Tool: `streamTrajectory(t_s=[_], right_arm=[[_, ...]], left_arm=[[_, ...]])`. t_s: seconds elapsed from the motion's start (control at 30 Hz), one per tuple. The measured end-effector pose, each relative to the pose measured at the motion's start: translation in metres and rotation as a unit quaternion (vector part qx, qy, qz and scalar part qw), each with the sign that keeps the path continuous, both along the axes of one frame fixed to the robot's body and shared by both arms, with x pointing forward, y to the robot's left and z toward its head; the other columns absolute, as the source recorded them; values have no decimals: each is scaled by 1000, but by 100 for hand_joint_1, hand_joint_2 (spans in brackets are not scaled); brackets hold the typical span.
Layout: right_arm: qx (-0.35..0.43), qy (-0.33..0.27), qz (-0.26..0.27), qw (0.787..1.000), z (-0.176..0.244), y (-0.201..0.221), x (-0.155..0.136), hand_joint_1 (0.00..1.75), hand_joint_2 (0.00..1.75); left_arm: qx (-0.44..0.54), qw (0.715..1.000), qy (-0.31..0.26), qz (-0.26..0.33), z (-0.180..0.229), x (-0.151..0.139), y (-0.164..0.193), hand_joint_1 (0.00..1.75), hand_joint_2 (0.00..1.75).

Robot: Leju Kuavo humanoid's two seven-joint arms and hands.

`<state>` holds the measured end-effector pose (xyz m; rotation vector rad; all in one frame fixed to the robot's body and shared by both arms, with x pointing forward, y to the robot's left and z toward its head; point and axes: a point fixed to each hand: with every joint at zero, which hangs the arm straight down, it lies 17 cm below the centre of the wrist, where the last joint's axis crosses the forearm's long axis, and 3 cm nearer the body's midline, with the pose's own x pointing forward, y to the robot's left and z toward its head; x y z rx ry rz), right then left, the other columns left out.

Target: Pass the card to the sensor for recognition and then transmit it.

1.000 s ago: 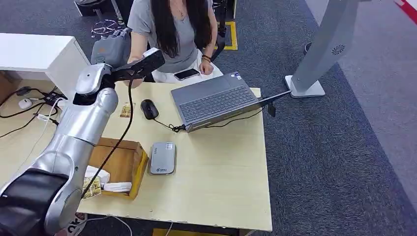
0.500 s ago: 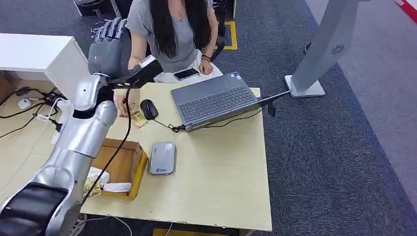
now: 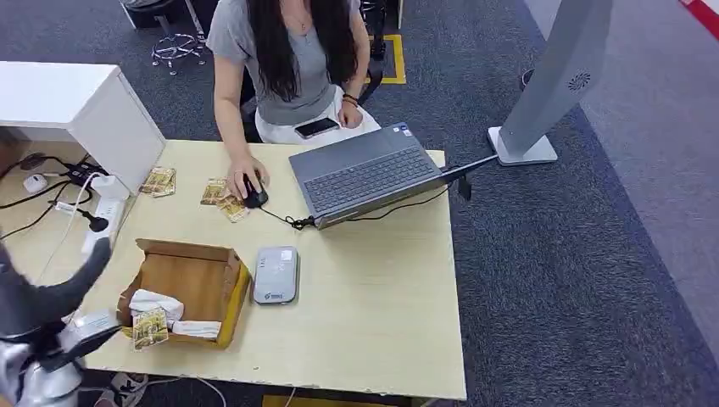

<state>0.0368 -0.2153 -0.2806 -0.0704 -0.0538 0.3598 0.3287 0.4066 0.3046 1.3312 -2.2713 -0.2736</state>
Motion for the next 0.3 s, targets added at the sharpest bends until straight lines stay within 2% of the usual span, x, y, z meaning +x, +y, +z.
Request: streamTrajectory(t_s=[0.07,0.13,0.17,0.23,0.3], right_arm=[[-2,-3,-6,1000,0,-1,1,0,0],[-2,-5,-9,1000,0,-2,1,0,0],[-2,-6,-11,1000,0,-2,1,0,0],[-5,-11,-17,1000,0,-4,4,0,0],[-6,-15,-17,1000,0,-4,4,0,0]], left_arm=[[-78,997,0,17,1,-28,64,0,175],[-148,989,-9,4,3,-52,117,0,175],[-187,982,-14,-28,2,-60,135,0,0],[-282,958,-41,-44,-19,-89,196,0,0],[-376,924,-67,-15,-60,-122,255,0,0]])
